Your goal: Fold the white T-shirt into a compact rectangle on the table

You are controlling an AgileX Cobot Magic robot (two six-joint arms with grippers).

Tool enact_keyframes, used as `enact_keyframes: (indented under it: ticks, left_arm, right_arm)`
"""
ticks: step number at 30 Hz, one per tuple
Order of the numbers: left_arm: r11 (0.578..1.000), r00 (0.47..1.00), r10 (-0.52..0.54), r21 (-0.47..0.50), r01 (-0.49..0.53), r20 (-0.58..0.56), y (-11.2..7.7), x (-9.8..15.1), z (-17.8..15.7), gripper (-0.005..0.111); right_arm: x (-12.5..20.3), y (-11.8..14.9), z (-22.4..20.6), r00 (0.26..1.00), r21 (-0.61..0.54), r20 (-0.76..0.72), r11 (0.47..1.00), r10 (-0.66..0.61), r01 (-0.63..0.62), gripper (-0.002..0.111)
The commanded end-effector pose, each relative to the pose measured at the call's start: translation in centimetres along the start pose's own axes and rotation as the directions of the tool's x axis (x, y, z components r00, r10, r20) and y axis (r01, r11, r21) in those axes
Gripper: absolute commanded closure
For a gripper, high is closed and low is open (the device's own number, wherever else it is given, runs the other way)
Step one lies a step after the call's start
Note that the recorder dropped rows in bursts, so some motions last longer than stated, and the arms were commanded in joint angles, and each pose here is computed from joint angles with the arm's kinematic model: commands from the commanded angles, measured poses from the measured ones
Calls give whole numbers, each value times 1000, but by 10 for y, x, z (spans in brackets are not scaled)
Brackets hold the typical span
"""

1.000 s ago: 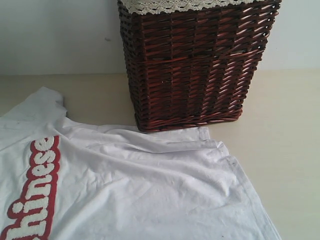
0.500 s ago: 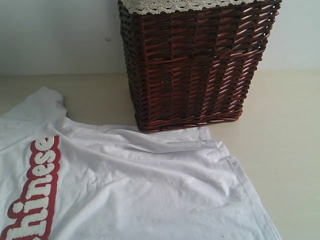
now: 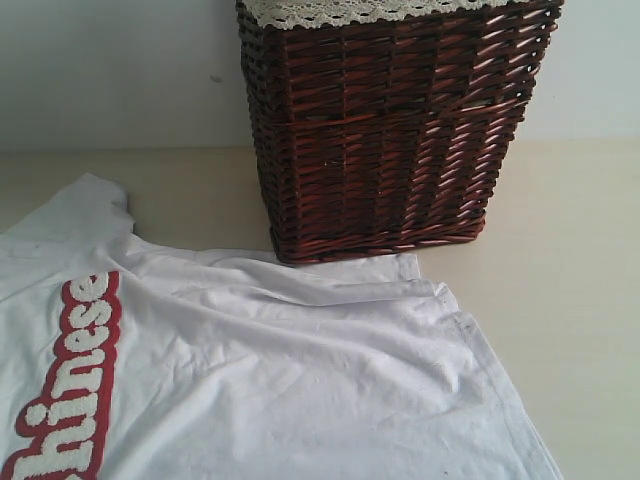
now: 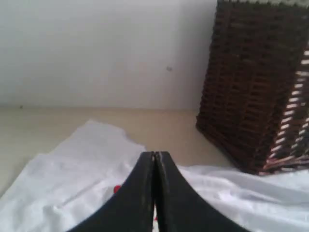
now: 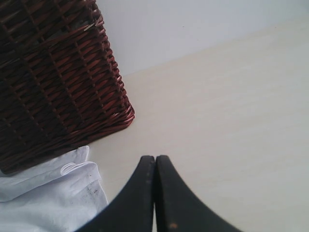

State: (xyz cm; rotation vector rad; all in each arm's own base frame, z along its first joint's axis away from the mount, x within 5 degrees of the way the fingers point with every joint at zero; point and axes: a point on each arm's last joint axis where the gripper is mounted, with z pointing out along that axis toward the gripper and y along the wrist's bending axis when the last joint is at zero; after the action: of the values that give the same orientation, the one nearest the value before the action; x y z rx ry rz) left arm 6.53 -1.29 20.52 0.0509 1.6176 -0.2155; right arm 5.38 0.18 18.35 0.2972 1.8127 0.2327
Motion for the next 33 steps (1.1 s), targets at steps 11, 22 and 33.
enact_keyframes:
  ticks: [11,22,33]
  left_arm:
    - [1000,993,2,27,-5,116,-3,-6,-11,104]
    - [975,968,222,-6,-223,117,-2,-6,-11,104]
    - [983,977,179,29,-183,114,-5,-5,-11,104]
  right_arm:
    - [1,-1,0,1000,3,7,1000,-8,8,108]
    - [1,-1,0,1000,3,7,1000,-8,8,108]
    - [1,-1,0,1000,3,7,1000,-8,8,108]
